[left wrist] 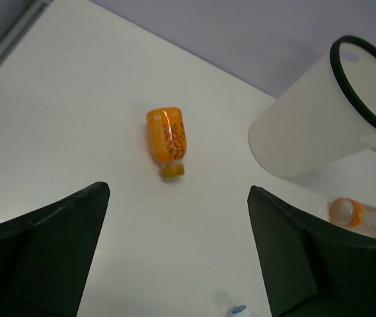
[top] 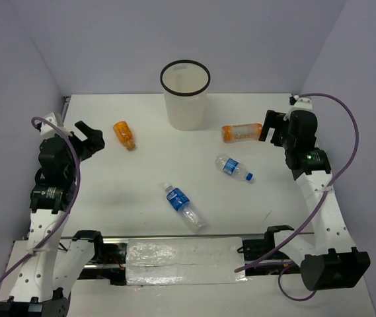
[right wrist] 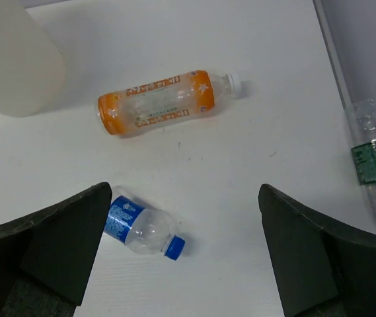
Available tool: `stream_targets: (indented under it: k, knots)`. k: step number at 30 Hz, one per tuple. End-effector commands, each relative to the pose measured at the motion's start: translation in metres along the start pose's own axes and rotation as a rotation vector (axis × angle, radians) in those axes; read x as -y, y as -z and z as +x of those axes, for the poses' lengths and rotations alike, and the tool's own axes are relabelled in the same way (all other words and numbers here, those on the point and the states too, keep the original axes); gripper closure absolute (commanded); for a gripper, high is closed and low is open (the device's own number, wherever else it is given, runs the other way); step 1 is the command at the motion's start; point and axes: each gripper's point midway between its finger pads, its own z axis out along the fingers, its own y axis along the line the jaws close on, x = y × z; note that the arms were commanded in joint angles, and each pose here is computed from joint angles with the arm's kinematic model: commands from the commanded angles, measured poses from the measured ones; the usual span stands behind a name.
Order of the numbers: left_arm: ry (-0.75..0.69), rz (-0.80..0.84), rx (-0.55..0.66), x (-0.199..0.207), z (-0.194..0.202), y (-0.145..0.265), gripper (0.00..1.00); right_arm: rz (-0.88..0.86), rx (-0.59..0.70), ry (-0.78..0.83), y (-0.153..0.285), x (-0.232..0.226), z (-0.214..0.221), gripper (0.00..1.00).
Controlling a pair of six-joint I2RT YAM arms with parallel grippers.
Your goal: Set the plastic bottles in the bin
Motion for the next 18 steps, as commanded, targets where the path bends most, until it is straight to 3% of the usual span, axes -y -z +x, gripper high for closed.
stream_targets:
  k: [1, 5, 9, 11, 14, 18]
  knots:
    - [0.041, 0.089, -0.074, 0.017, 0.010, 0.011, 0.01, 0.043, 0.050, -0.021, 0.013, 0.008, -0.022, 0.00]
    - [0.045, 0.129, -0.158, 0.027, 0.025, -0.001, 0.01, -0.052, 0.087, 0.093, 0.019, -0.003, -0.020, 0.00]
    - [0.064, 0.112, -0.303, 0.031, 0.050, -0.021, 0.01, -0.363, 0.092, 0.338, 0.038, -0.046, -0.006, 0.00]
    - [0.073, 0.127, -0.344, 0.034, 0.059, -0.028, 0.00, -0.430, 0.119, 0.433, 0.047, -0.054, -0.002, 0.00]
    - [0.089, 0.110, -0.399, 0.034, 0.073, -0.043, 0.01, -0.476, 0.138, 0.495, 0.050, -0.060, 0.006, 0.00]
    - [0.099, 0.020, -0.478, 0.023, 0.093, -0.072, 0.02, -0.449, 0.060, 0.523, 0.037, -0.053, 0.023, 0.00]
